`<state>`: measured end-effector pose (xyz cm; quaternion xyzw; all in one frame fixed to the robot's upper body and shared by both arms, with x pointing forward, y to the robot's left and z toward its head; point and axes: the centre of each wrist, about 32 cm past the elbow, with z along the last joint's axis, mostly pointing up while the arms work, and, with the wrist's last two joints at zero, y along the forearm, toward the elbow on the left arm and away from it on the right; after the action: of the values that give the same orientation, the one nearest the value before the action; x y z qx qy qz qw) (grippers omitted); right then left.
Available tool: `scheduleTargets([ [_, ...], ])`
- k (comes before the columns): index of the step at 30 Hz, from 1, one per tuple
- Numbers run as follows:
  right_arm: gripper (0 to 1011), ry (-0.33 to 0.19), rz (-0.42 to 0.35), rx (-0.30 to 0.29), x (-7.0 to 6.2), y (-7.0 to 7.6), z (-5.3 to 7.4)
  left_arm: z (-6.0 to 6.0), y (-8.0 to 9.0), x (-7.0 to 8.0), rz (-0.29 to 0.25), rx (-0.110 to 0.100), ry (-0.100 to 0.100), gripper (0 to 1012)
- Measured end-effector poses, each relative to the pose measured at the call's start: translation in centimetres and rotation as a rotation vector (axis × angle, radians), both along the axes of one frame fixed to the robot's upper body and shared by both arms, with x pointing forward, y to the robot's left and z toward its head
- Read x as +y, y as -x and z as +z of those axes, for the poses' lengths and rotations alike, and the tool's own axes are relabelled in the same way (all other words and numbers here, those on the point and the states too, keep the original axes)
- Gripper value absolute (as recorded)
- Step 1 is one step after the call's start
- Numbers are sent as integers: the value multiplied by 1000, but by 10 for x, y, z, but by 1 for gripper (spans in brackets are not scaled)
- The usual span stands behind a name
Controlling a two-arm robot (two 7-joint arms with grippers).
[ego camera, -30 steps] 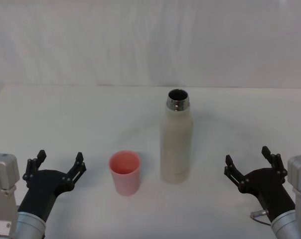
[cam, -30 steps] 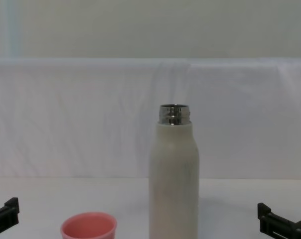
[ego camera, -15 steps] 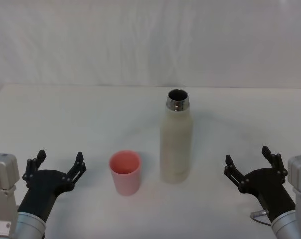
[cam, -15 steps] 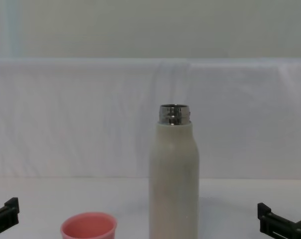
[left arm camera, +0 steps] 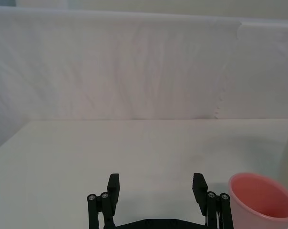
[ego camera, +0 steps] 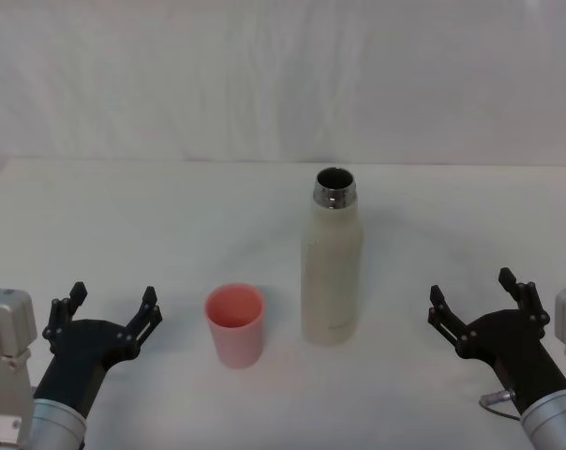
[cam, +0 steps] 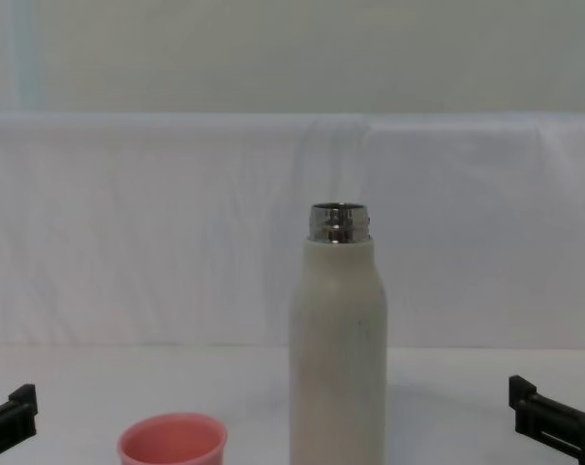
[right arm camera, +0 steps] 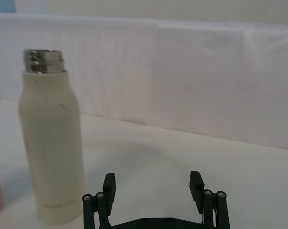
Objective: Grasp the thermos with one hand and pour water into the cup lid.
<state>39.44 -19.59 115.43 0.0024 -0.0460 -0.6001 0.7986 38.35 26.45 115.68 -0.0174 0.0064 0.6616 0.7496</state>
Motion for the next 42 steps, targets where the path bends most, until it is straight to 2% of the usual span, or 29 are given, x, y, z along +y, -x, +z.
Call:
scheduleTargets([
  [5, 1000, 7, 35, -7, -2, 2, 8, 0, 0, 0, 0, 0, 0, 1001],
  [13, 1000, 37, 132, -3, -1, 1, 19, 0, 0, 0, 0, 0, 0, 1001],
  [20, 1000, 13, 237, 29, -6, -4, 25, 0, 0, 0, 0, 0, 0, 1001],
  [29, 1000, 6, 316, 61, -8, -9, 25, 0, 0, 0, 0, 0, 0, 1001],
  [42, 1000, 4, 371, 99, 6, -23, 17, 0, 0, 0, 0, 0, 0, 1001],
])
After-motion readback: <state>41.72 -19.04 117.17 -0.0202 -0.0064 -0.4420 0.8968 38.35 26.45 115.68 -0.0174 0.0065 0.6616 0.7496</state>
